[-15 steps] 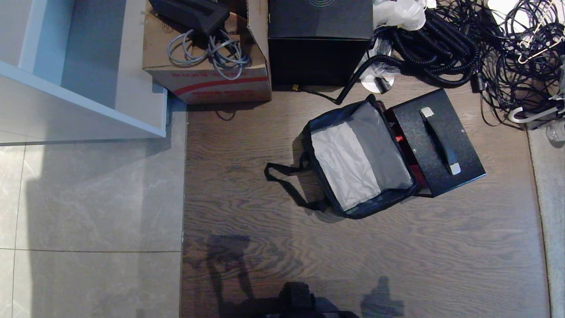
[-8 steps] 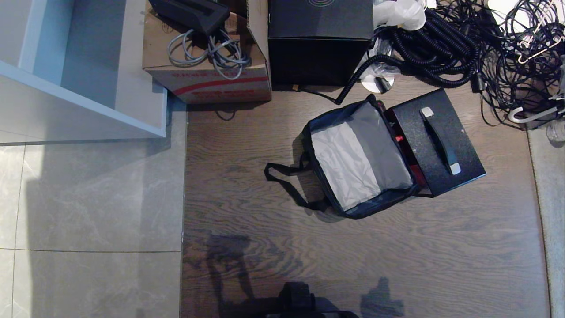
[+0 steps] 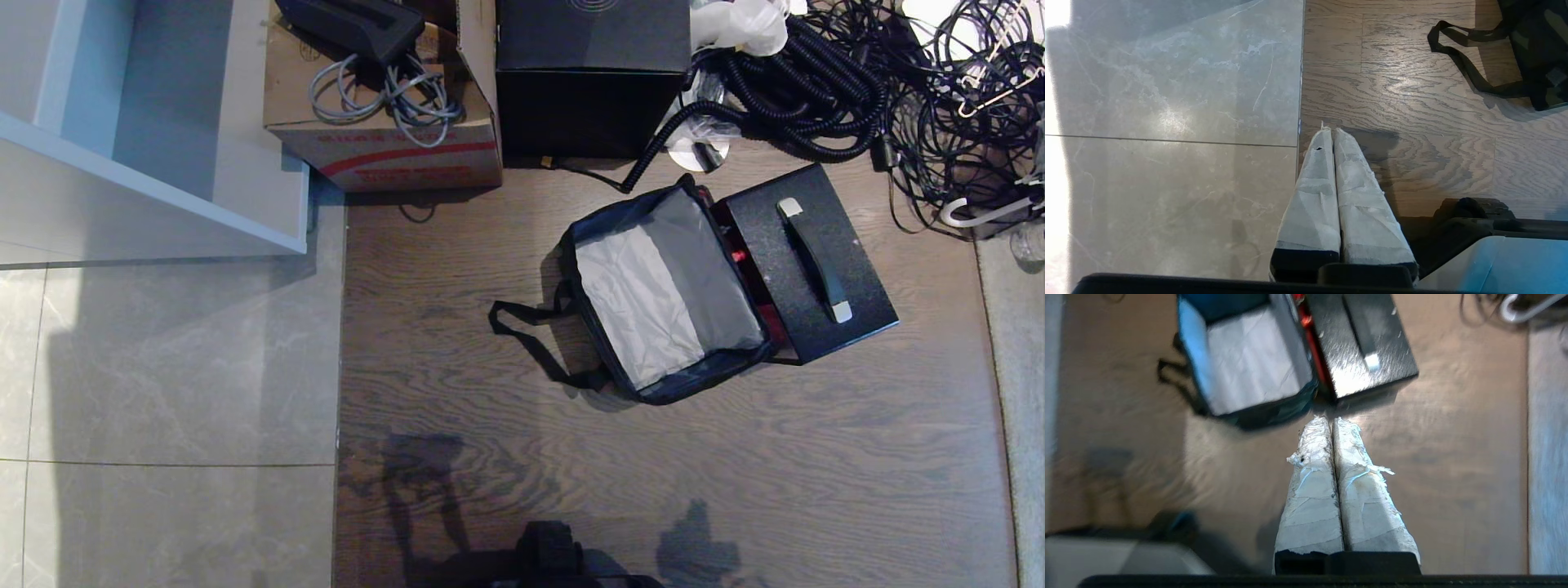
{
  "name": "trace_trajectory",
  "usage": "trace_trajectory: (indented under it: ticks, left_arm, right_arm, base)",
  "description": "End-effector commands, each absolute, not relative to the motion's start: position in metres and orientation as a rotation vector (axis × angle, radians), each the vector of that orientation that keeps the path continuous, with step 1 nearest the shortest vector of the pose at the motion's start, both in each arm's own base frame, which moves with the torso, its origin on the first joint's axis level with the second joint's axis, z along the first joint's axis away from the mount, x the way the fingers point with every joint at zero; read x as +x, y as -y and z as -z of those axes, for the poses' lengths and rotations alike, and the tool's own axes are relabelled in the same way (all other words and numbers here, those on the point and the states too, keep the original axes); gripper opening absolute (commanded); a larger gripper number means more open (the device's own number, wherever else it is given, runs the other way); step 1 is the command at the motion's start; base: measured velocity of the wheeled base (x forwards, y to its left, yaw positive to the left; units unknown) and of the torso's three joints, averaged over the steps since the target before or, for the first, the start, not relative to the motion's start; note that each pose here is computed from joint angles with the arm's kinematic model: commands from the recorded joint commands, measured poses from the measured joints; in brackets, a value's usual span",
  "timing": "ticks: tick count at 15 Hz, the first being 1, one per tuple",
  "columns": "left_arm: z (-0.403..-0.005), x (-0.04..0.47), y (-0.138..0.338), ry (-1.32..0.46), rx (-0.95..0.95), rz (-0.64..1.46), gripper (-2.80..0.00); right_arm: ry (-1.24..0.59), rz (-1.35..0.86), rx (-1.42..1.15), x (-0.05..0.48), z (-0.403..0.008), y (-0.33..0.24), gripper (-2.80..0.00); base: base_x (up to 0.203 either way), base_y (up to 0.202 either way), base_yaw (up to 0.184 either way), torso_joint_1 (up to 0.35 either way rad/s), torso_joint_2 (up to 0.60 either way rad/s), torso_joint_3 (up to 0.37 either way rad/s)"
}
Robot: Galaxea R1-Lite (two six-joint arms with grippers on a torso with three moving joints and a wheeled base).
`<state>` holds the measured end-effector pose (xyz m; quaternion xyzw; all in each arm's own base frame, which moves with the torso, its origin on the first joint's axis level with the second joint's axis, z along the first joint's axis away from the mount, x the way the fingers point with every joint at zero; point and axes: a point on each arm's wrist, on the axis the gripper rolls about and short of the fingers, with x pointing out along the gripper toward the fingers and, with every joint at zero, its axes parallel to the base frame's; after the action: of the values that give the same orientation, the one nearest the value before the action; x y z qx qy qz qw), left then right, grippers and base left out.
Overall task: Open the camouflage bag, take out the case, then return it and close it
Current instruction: Grip the handle again
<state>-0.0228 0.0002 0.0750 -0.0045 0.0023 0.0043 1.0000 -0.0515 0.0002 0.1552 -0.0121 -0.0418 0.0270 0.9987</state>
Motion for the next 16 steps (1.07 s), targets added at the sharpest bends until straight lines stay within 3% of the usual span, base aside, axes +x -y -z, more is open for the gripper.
trace_trajectory:
  ticks: [1, 7, 10, 14, 15, 16]
  left_arm:
    - [-0.075, -0.023, 0.000, -0.005, -0.009, -0.009, -2.80]
    - [-0.075, -0.023, 0.000, -0.004, -0.009, -0.009, -2.80]
    - [-0.075, -0.023, 0.000, -0.004, -0.009, -0.009, -2.80]
    - [-0.075, -0.023, 0.000, -0.005, -0.009, -0.009, -2.80]
    - [-0.075, -0.023, 0.000, -0.005, -0.009, -0.009, -2.80]
    - [-0.075, -0.023, 0.000, -0.005, -0.009, -0.009, -2.80]
  right_arm:
    - [-0.182, -0.062, -0.003, -0.040, -0.179, 0.000, -2.80]
    - [-0.667, -0.068, 0.027, 0.104, -0.231, -0.004, -2.80]
    - [-0.740, -0.060, 0.040, 0.195, -0.220, -0.005, -2.80]
    - [-0.675, -0.038, 0.049, 0.291, -0.188, -0.001, -2.80]
    - [-0.653, -0.032, 0.050, 0.308, -0.184, 0.002, 0.00]
    - [-0.617, -0.028, 0.047, 0.325, -0.185, 0.003, 0.00]
  base:
    - [0.000, 0.000, 0.000, 0.000, 0.00, 0.000]
    - [0.000, 0.000, 0.000, 0.000, 0.00, 0.000]
    - [0.000, 0.000, 0.000, 0.000, 0.00, 0.000]
    - [0.000, 0.000, 0.000, 0.000, 0.00, 0.000]
    - [0.000, 0.000, 0.000, 0.000, 0.00, 0.000]
    - [0.000, 0.000, 0.000, 0.000, 0.00, 0.000]
